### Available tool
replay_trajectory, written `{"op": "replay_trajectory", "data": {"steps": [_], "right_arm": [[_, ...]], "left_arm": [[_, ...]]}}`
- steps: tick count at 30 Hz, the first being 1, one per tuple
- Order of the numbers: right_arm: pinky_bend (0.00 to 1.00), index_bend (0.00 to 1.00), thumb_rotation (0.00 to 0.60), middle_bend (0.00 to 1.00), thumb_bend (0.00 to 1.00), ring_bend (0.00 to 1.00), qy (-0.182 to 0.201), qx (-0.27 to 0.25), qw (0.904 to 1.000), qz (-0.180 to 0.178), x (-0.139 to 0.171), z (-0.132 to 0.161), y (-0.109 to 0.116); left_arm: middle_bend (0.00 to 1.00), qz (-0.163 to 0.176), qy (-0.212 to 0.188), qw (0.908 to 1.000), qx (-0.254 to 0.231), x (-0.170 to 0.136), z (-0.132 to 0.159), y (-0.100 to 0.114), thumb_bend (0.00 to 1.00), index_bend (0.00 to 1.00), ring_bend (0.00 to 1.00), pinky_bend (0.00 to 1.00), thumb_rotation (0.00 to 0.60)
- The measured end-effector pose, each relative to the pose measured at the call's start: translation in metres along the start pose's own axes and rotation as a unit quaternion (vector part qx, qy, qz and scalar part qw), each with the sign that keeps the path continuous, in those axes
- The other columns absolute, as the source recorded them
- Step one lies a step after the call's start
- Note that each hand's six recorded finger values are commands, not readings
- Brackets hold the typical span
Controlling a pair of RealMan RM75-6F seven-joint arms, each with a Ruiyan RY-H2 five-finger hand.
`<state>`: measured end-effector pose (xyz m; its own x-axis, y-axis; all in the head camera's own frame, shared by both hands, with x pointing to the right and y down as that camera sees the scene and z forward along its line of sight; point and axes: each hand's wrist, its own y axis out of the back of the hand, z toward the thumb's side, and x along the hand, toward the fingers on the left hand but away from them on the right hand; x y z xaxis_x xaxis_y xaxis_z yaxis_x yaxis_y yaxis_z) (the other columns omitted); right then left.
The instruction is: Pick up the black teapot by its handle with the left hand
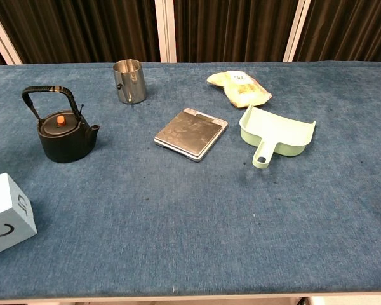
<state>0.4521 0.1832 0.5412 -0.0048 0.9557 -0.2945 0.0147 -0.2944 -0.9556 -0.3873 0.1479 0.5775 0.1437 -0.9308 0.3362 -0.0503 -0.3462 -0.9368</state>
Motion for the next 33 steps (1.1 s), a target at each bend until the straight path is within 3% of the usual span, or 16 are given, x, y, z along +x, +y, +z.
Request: {"op": "replay_trajectory", "data": {"steps": [2,4,5,6,10,15,22,27,33], "right_arm": [[0.00,0.00,0.600,0.00,0.08,0.00,-0.001,0.001,1.0000,-0.006,0.001,-0.001,0.004],[0.00,0.00,0.600,0.00,0.08,0.00,-0.003,0.002,1.0000,-0.008,0.003,-0.002,0.007],[0.00,0.00,0.600,0.00,0.08,0.00,-0.003,0.002,1.0000,-0.008,0.003,-0.002,0.007],[0.00,0.00,0.600,0.00,0.08,0.00,-0.003,0.002,1.0000,-0.008,0.003,-0.002,0.007],[0.00,0.00,0.600,0.00,0.08,0.00,-0.005,0.002,1.0000,-0.004,0.005,-0.004,0.006],[0.00,0.00,0.600,0.00,0.08,0.00,-0.008,0.001,1.0000,-0.002,0.007,-0.007,0.005],[0.00,0.00,0.600,0.00,0.08,0.00,-0.013,0.000,0.9999,0.006,0.007,-0.011,0.001],[0.00,0.00,0.600,0.00,0.08,0.00,-0.010,0.000,0.9999,0.008,0.006,-0.010,-0.001],[0.00,0.00,0.600,0.00,0.08,0.00,-0.012,-0.001,0.9999,0.012,0.006,-0.011,-0.004]], "left_arm": [[0.21,-0.008,-0.023,0.9997,-0.006,0.013,0.015,-0.001,0.12,0.22,0.14,0.00,0.531],[0.23,-0.020,-0.048,0.9986,-0.012,0.029,0.035,-0.002,0.11,0.25,0.17,0.00,0.355],[0.24,-0.026,-0.058,0.9978,-0.015,0.036,0.044,-0.004,0.10,0.26,0.18,0.00,0.300],[0.25,-0.034,-0.071,0.9967,-0.021,0.045,0.055,-0.006,0.10,0.26,0.19,0.00,0.284],[0.26,-0.060,-0.093,0.9935,-0.028,0.070,0.086,-0.015,0.09,0.26,0.20,0.00,0.241],[0.33,-0.089,-0.087,0.9922,-0.005,0.089,0.105,-0.032,0.09,0.31,0.26,0.00,0.197],[0.40,-0.136,-0.055,0.9888,0.027,0.100,0.111,-0.061,0.07,0.35,0.31,0.00,0.109],[0.41,-0.152,-0.041,0.9868,0.040,0.104,0.113,-0.076,0.07,0.36,0.32,0.00,0.102],[0.46,-0.153,-0.033,0.9866,0.048,0.106,0.112,-0.080,0.07,0.43,0.36,0.00,0.093]]}}
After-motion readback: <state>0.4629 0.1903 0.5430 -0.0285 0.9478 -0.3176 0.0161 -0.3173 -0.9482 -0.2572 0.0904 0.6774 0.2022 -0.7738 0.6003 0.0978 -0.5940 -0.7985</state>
